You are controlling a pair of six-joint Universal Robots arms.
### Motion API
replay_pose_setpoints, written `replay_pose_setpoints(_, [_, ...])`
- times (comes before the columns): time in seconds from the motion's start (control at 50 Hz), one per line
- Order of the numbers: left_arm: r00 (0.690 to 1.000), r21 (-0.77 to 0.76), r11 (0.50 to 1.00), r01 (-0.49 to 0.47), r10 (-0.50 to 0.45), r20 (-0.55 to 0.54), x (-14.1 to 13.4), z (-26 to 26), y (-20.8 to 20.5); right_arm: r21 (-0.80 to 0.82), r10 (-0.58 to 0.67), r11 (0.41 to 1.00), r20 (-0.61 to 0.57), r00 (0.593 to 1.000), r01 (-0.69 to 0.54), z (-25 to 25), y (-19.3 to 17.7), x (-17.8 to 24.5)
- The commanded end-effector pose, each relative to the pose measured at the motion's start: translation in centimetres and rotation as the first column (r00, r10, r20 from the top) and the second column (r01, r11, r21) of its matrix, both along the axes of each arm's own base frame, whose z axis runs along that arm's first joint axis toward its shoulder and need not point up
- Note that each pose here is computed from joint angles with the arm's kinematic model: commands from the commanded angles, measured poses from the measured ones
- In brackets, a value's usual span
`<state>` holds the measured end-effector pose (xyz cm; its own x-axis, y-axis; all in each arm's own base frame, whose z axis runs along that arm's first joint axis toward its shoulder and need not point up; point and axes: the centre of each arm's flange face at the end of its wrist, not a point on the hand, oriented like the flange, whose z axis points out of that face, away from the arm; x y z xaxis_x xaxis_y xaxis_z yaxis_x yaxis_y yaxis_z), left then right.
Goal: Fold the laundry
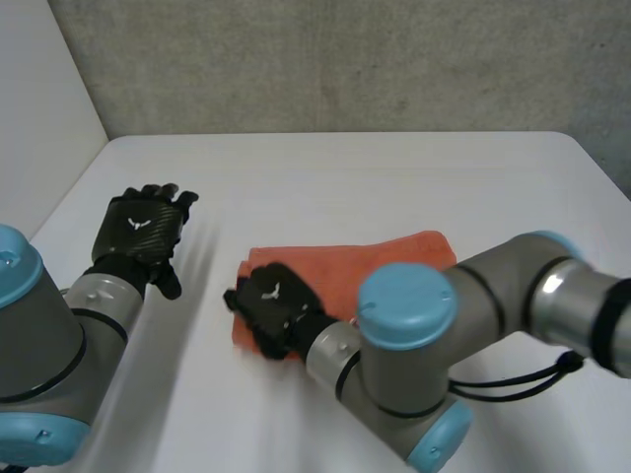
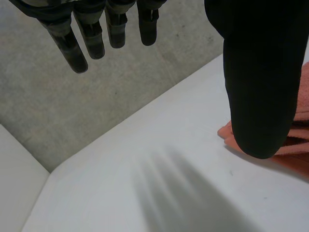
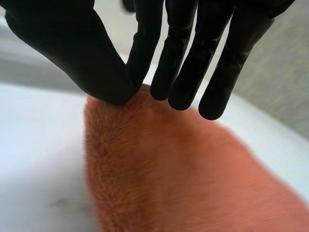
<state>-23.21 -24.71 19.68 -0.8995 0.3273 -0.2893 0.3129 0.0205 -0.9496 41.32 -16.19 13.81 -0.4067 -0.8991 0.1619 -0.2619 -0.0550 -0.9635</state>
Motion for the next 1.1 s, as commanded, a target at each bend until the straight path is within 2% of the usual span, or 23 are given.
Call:
replay_pose_setpoints(0.02, [1.000,0.004,1.000,0.012,-0.012,-0.028,-0.4,0.1,-0.1,0.002,-0.029,1.000,0.001,1.000,0.029,1.8,-1.0,0.0])
replay_pose_setpoints(0.04, [0.999,0.004,1.000,0.015,-0.015,-0.028,-0.5,0.0,-0.1,-0.019,-0.085,0.996,0.021,0.996,0.085,3.2,-2.3,-0.9])
replay_pose_setpoints(0.06, [0.999,0.004,1.000,0.015,-0.015,-0.028,-0.5,0.0,-0.1,-0.020,-0.086,0.996,0.021,0.996,0.086,3.3,-2.3,-0.9])
replay_pose_setpoints(0.08, [0.999,0.001,1.000,0.019,-0.018,-0.029,-0.6,0.1,-0.1,-0.035,-0.168,0.985,0.035,0.985,0.169,4.4,-3.9,-2.3])
replay_pose_setpoints(0.1, [0.999,0.001,1.000,0.019,-0.019,-0.030,-0.6,0.1,-0.1,-0.035,-0.169,0.985,0.036,0.985,0.170,4.4,-3.9,-2.3])
replay_pose_setpoints(0.14, [0.999,-0.004,0.999,0.034,-0.034,-0.033,-1.0,0.3,0.2,-0.037,-0.327,0.944,0.047,0.944,0.329,5.9,-5.9,-5.5])
replay_pose_setpoints(0.16, [0.999,-0.004,0.999,0.034,-0.034,-0.033,-1.0,0.3,0.2,-0.037,-0.328,0.943,0.047,0.944,0.330,5.9,-5.9,-5.6])
replay_pose_setpoints(0.2, [0.998,-0.002,0.999,0.049,-0.049,-0.033,-1.4,0.2,0.6,-0.015,-0.444,0.895,0.041,0.895,0.445,6.2,-7.4,-8.8])
replay_pose_setpoints(0.22, [0.998,-0.002,0.999,0.049,-0.049,-0.033,-1.4,0.2,0.6,-0.015,-0.445,0.895,0.041,0.895,0.445,6.2,-7.4,-8.8])
replay_pose_setpoints(0.26, [0.998,0.005,0.998,0.058,-0.058,-0.030,-1.5,0.0,0.9,0.009,-0.520,0.854,-0.003,0.854,0.520,5.4,-8.4,-12.0])
replay_pose_setpoints(0.28, [0.998,0.005,0.998,0.058,-0.058,-0.030,-1.5,0.0,0.9,0.010,-0.520,0.854,-0.003,0.854,0.520,5.4,-8.4,-12.1])
replay_pose_setpoints(0.3, [0.998,0.006,0.998,0.058,-0.058,-0.030,-1.5,0.0,0.9,0.012,-0.547,0.837,-0.029,0.836,0.548,4.8,-8.8,-13.7])
replay_pose_setpoints(0.38, [0.998,0.008,0.998,0.058,-0.058,-0.029,-1.4,-0.1,1.0,0.014,-0.557,0.829,-0.072,0.827,0.559,3.3,-9.4,-16.1])
replay_pose_setpoints(0.42, [0.998,0.010,0.998,0.058,-0.058,-0.030,-1.5,-0.1,1.0,-0.005,-0.530,0.846,-0.120,0.840,0.533,1.7,-9.7,-18.0])
replay_pose_setpoints(0.52, [0.998,0.011,0.998,0.061,-0.061,-0.029,-1.6,-0.2,1.1,-0.047,-0.495,0.868,-0.171,0.852,0.495,0.0,-9.4,-19.4])
replay_pose_setpoints(1.1, [0.998,0.019,0.998,0.064,-0.064,-0.025,-1.7,-0.4,1.3,-0.044,-0.495,0.866,-0.203,0.845,0.498,-2.4,-9.9,-19.7])
